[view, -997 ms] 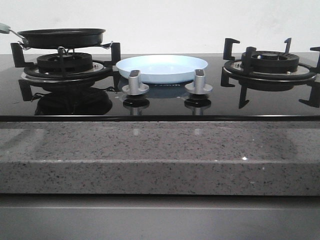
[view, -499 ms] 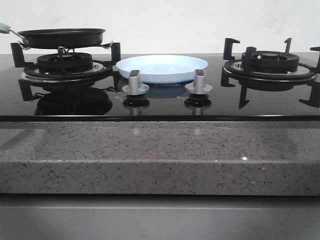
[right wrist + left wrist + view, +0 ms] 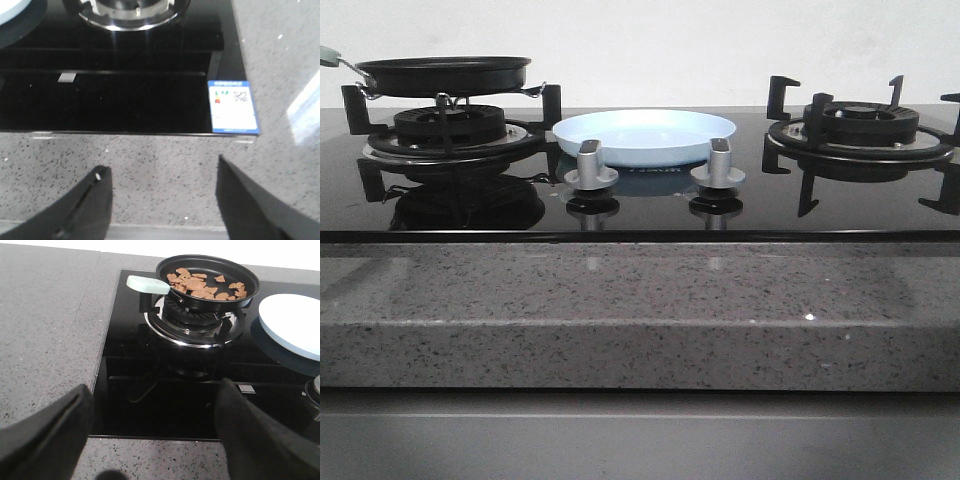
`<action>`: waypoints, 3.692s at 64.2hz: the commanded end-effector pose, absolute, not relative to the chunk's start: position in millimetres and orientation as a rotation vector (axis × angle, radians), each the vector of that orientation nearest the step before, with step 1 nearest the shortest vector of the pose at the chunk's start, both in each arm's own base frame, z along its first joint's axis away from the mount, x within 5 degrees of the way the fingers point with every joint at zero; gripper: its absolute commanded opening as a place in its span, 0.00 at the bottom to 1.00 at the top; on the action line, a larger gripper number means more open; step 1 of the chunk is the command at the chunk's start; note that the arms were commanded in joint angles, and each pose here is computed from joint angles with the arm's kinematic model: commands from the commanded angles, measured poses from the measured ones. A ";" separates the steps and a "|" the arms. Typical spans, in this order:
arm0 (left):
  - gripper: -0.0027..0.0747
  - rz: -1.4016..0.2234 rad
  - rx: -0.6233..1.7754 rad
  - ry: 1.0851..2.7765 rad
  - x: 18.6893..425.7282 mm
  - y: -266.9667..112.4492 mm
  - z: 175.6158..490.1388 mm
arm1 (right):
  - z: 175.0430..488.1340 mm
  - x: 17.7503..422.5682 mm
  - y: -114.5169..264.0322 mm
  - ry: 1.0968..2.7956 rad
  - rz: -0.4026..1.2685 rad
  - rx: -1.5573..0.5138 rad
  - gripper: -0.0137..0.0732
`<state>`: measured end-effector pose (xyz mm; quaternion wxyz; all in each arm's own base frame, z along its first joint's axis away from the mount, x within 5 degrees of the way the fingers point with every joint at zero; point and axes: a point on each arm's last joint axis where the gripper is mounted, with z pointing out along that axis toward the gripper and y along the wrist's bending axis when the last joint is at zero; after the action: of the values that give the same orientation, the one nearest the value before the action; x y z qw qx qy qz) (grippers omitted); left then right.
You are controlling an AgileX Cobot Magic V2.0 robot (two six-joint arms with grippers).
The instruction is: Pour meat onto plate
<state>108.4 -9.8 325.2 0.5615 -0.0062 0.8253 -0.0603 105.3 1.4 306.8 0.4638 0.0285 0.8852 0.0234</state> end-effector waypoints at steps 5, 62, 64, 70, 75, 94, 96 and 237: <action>0.74 -0.146 -0.021 1.843 112.3 -9.5 342.3 | 330.1 124.3 11.4 2.130 0.144 -0.017 0.74; 0.74 -0.146 -0.021 1.843 112.3 -9.5 342.3 | 364.9 316.3 99.5 2.245 0.390 -0.315 0.51; 0.74 -0.146 -0.021 1.843 112.3 -9.5 342.3 | 364.2 322.1 101.0 2.247 0.390 -0.316 0.51; 0.74 -0.146 -0.021 1.843 112.3 -9.5 342.3 | 359.9 341.5 105.7 2.263 0.381 -0.326 0.51; 0.74 -0.146 -0.021 1.843 112.3 -9.5 342.3 | 359.1 355.1 108.9 2.273 0.370 -0.340 0.51; 0.74 -0.146 -0.021 1.843 112.3 -9.5 342.3 | 346.8 407.4 121.2 2.323 0.329 -0.394 0.51; 0.74 -0.146 -0.021 1.843 112.3 -9.5 342.3 | 345.7 411.8 122.5 2.324 0.329 -0.396 0.51; 0.74 -0.146 -0.021 1.843 112.3 -9.5 342.3 | 362.5 331.6 121.4 2.213 0.499 -0.379 0.02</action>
<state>108.4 -9.8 325.2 0.5615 -0.0062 0.8253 -0.0603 346.1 127.0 338.1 0.3448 -0.1664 0.9048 0.1865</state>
